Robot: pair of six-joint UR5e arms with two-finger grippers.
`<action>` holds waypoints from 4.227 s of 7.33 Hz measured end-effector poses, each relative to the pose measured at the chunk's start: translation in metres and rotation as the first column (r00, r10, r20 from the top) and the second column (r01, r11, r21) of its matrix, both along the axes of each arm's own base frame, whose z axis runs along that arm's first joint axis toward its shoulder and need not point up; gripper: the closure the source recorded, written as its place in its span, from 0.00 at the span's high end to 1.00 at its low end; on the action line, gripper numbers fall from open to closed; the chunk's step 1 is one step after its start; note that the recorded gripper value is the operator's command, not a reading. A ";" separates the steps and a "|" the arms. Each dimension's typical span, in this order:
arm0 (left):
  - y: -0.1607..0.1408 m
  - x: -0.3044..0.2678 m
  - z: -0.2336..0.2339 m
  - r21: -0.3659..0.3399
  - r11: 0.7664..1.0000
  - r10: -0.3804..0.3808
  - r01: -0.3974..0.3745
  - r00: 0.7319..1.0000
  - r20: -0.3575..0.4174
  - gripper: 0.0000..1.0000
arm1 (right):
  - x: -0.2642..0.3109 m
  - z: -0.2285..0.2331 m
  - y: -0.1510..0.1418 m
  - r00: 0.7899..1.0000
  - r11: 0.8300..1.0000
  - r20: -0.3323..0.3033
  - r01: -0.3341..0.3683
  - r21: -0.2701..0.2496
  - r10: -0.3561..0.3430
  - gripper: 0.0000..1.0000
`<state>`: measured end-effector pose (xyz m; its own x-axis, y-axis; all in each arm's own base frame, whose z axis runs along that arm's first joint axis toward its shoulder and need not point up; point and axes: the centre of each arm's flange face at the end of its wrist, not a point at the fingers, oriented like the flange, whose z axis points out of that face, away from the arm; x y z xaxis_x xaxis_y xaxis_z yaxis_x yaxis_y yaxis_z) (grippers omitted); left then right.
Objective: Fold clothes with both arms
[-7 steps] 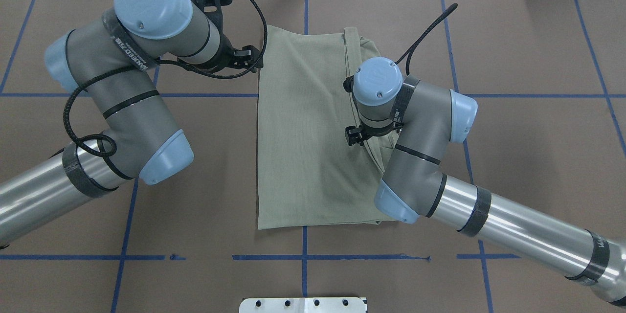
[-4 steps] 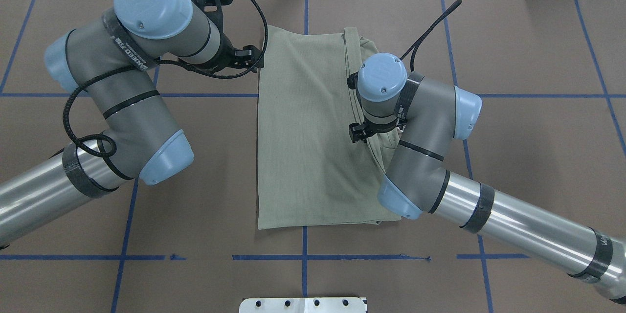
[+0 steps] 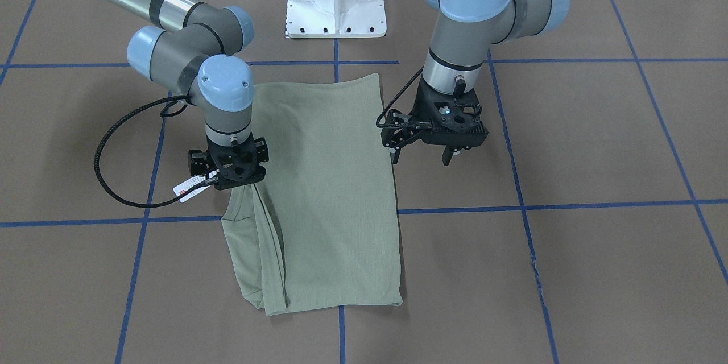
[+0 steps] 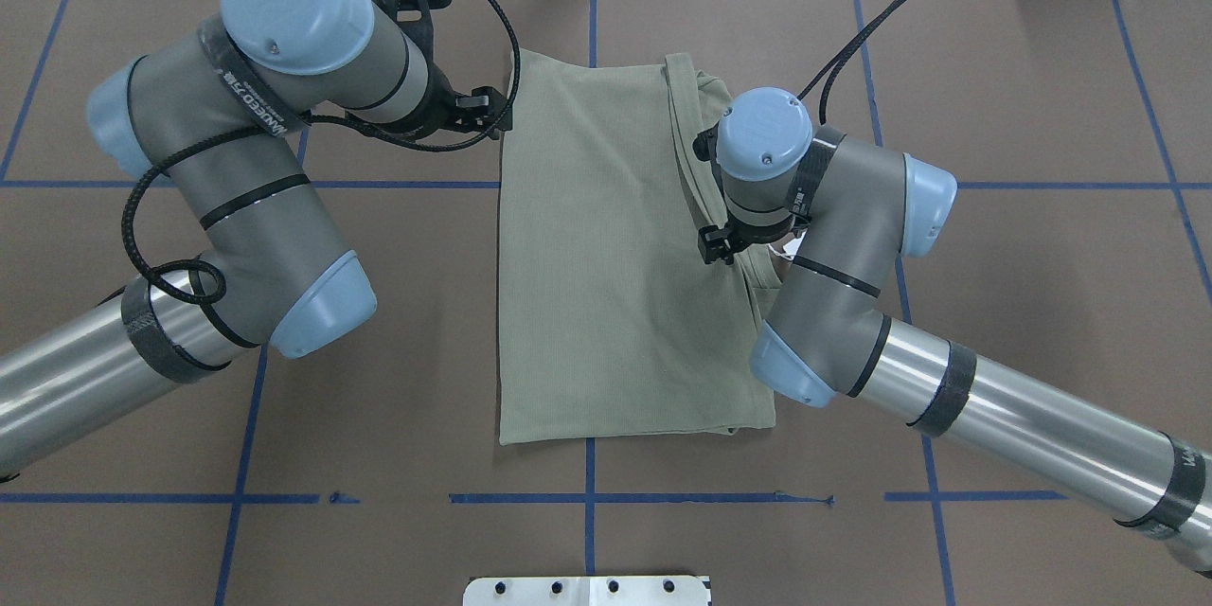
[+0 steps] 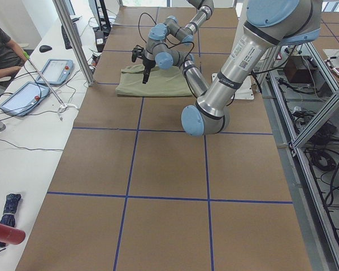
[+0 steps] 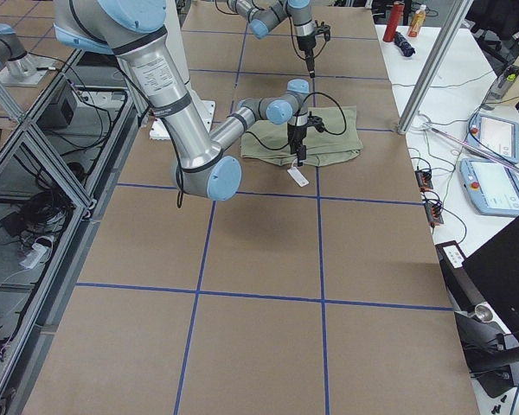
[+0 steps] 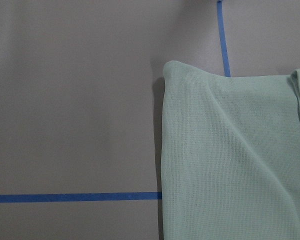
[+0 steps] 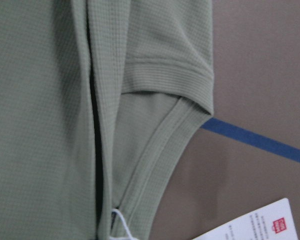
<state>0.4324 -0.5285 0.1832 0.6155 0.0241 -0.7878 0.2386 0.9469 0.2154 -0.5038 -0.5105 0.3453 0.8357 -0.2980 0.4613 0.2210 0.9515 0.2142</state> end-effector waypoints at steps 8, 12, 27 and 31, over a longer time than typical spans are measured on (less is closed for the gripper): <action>0.005 -0.013 -0.014 0.030 0.999 -0.014 0.015 0.999 -0.032 1.00 | -0.027 -0.046 -0.115 0.993 0.999 0.117 -0.021 0.039 0.016 1.00; 0.013 -0.024 -0.028 0.058 0.998 -0.015 0.018 0.998 -0.058 1.00 | -0.033 -0.036 -0.149 0.995 0.999 0.097 -0.031 0.033 0.028 1.00; 0.012 -0.025 -0.026 0.060 0.998 -0.012 0.016 0.998 -0.056 1.00 | -0.017 -0.062 -0.213 0.991 0.992 0.136 -0.003 0.124 -0.014 1.00; 0.013 -0.026 -0.028 0.058 0.998 -0.014 0.018 0.998 -0.060 1.00 | -0.021 -0.032 -0.222 0.995 0.995 0.104 -0.006 0.101 -0.005 1.00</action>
<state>0.4068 -0.5157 0.1556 0.5686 0.0620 -0.8203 0.2674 0.9291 0.2556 -0.5246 -0.7325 0.3132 0.7847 -0.3470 0.5136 0.1918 0.9239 0.3312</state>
